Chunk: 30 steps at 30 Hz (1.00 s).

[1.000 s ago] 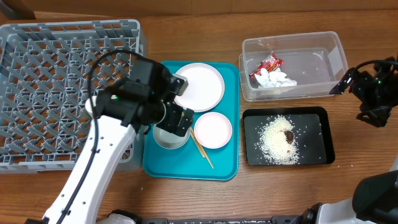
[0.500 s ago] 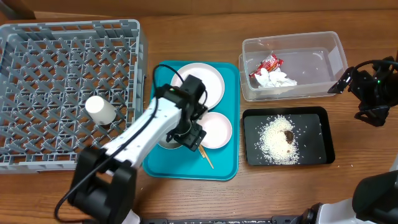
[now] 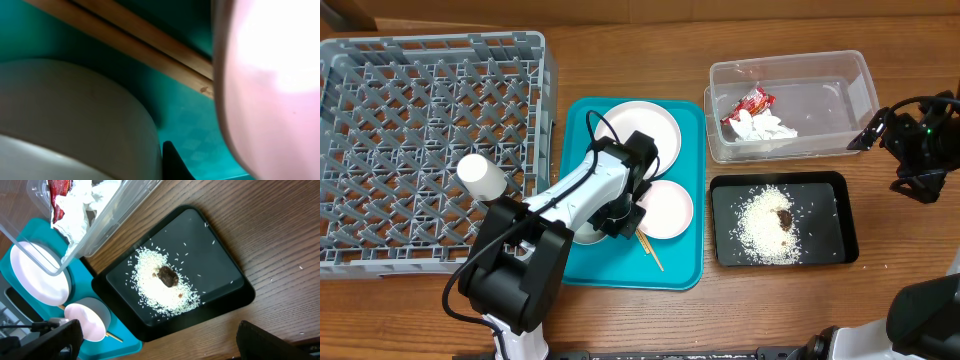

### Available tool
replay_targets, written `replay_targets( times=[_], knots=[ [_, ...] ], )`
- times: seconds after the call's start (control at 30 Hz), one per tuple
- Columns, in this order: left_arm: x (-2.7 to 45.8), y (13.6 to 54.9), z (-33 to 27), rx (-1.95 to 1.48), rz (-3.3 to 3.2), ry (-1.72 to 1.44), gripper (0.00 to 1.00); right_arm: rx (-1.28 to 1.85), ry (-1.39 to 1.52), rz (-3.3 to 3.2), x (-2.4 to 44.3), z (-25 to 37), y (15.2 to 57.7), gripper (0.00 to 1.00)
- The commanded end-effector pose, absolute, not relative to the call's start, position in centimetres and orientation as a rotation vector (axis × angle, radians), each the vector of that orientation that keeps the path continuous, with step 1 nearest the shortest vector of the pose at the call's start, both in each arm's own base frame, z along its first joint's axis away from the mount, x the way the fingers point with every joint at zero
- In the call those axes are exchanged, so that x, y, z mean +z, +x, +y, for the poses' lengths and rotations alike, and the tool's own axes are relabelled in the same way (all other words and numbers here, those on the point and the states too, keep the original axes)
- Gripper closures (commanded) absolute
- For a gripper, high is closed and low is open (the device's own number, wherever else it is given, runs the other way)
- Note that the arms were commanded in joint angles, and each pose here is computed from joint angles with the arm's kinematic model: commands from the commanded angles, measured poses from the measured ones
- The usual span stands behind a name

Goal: Sort waste into correct bins and load items into the dishwasher
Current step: 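Carry the saucer into the dish rack and release it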

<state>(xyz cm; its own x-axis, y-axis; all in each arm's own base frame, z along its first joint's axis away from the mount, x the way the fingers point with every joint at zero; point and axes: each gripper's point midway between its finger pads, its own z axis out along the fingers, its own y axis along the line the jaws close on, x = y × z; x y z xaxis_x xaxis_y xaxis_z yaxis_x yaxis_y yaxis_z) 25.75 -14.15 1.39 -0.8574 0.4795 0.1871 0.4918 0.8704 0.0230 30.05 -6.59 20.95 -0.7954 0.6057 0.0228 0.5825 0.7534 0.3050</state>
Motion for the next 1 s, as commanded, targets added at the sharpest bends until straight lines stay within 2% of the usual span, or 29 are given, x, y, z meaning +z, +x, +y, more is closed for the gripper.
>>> replay_targets(
  times=[0.0, 0.2, 0.33, 0.4, 0.6, 0.8, 0.97],
  knots=[
    [2.9, 27.0, -15.1, -0.072, -2.92, -0.743, 0.96, 0.464, 0.952, 2.836, 22.0, -6.3, 30.1, 0.0],
    [7.8, 29.8, -15.7, -0.027, -3.037, -0.709, 0.96, 0.463, 0.952, 2.836, 21.9, -6.4, 30.1, 0.0],
    [13.3, 32.3, -14.9, 0.044, -3.181, -0.675, 0.96, 0.459, 0.947, 2.837, 21.9, -6.4, 30.1, 0.0],
    [17.7, 34.1, -14.1, 0.185, -3.286, -0.718, 0.96, 0.459, 0.947, 2.837, 21.9, -6.4, 30.1, 0.0],
    [25.3, 36.9, -11.2, 0.651, -3.434, -0.855, 0.96, 0.459, 0.946, 2.837, 21.9, -6.4, 30.1, 0.0],
    [27.9, 38.9, -6.4, 1.18, -3.461, -0.824, 0.96, 0.459, 0.947, 2.838, 21.9, -6.4, 30.1, 0.0],
    [27.6, 40.8, -2.4, 1.524, -3.437, -0.729, 0.96, 0.459, 0.947, 2.838, 21.9, -6.4, 30.0, 0.0]
  ],
)
